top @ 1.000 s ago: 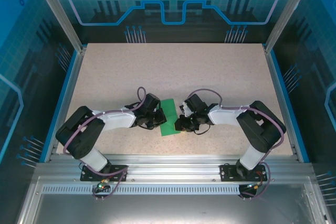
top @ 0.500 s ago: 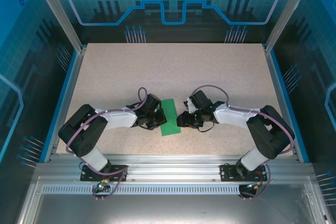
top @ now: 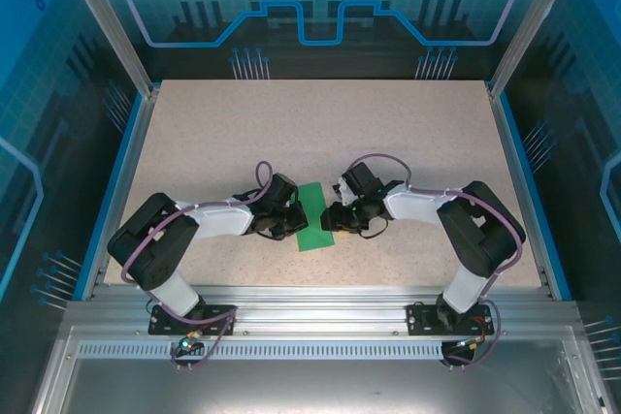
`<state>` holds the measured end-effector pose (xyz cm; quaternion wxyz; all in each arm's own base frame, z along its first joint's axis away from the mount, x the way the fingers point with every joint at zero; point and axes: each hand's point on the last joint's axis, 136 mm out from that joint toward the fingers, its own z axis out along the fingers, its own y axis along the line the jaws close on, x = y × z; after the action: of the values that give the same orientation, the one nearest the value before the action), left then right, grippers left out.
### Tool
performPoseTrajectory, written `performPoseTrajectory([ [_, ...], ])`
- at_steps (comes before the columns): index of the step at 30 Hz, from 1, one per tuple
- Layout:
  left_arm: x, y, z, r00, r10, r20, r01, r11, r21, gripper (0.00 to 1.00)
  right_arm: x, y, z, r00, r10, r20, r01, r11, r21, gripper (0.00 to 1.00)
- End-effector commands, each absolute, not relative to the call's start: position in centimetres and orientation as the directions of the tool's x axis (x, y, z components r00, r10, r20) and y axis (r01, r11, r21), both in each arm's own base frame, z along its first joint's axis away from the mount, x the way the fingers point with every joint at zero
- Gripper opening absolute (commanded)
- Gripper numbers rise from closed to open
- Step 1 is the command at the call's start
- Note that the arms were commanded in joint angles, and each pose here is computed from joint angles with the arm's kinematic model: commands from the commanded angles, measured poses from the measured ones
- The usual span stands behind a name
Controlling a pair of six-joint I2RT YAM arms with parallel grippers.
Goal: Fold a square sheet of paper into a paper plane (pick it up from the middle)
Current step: Turn over the paper at the center of the table.
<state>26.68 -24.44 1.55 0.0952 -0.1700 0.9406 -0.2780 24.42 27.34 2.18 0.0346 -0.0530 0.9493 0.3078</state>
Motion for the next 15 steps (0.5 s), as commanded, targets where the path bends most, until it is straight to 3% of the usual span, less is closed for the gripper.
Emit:
performPoseTrajectory([
  [1,26.3,-24.7,2.5,-0.934,-0.346,-0.091,-0.239,0.792,-0.561,0.07,24.5,27.2,1.7,-0.994,-0.085,-0.069,-0.109,0.804,0.585,0.44],
  [8,26.3,-24.7,2.5,-0.934,-0.347,-0.090,-0.239,0.791,-0.563,0.07,23.6,28.7,2.3,-0.990,-0.119,-0.071,-0.137,0.759,0.637,0.34],
  [15,26.3,-24.7,2.6,-0.932,-0.351,-0.089,-0.243,0.789,-0.564,0.07,23.4,28.7,2.2,-0.991,-0.109,-0.074,-0.130,0.753,0.645,0.33],
])
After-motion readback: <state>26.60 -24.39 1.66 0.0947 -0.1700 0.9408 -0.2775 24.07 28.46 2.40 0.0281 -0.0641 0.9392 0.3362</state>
